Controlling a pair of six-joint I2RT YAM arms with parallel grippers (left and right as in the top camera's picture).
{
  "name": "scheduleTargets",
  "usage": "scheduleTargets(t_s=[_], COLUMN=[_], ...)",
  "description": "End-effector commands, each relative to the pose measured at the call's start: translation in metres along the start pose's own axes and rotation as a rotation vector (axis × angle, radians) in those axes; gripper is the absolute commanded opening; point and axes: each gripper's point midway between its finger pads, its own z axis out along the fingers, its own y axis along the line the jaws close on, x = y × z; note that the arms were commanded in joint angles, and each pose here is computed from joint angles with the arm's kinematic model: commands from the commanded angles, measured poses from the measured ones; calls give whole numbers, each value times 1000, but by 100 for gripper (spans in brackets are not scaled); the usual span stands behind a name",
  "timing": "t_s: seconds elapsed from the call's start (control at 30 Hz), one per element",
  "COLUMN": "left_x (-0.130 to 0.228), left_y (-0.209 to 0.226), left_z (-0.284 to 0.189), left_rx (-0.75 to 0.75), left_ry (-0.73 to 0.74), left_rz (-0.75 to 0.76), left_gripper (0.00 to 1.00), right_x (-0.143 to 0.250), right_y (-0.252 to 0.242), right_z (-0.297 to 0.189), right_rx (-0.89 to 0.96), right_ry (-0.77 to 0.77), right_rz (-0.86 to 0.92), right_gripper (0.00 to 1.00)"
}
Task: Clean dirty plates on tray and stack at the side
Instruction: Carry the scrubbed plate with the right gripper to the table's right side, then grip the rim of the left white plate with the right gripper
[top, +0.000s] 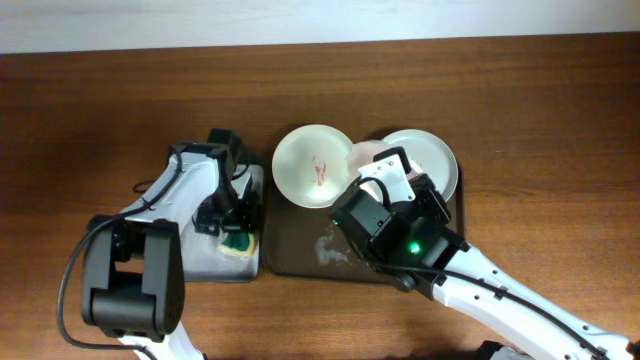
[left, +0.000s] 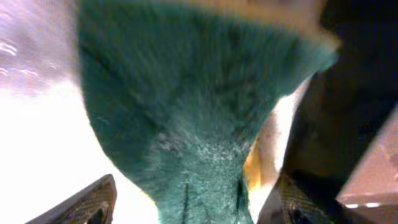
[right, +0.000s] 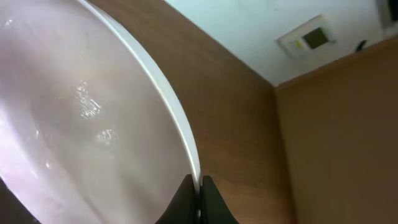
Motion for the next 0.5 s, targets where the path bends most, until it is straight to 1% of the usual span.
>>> scheduleTargets(t_s=[0.0,0.03,0.07,0.13,0.2,0.23,0.27,0.3,0.33,0.37,0.4,0.47], left_x=[-29,-32,-32,-29,-29,-29,-29,-29,-29,-29,-29,-29], left_y=[-7,-8,-8,-9,-9,-9,-9,-9,-9,-9,-9,-9], left_z=[-52,-61,-67,-70,-70,-70,-70,-70,-70,-70,-70,-70], left_rx=[14,17,19,22,22,22,22,22,23,22,22,22], left_ry=[-173,-203,-222,-220,-219,-219,-219,-219,-219,-220,-222,-222], left_rz=[-14,-15,-13,-13,-13,-13,-13,-13,-13,-13,-13,-13], left_gripper=[82,100,100,99,99,99,100,99,99,99,100,100], right_x=[-23,-24,-22,-7,7,17,34,43,63,76,100,149], right_y=[-31,-29,-17,10,4,-4,-20,-30,-52,-67,-91,-127], right_z=[-12,-12,-10,7,29,43,64,74,92,101,114,134], right_rx=[100,77,1,-226,-282,-308,-334,-344,-349,-336,-302,-203], right_ry=[-64,-63,-42,92,196,258,344,383,448,480,526,620], right_rz=[81,95,138,326,433,498,610,671,798,869,978,1130], right_gripper=[4,4,4,4,4,4,4,4,4,4,4,4])
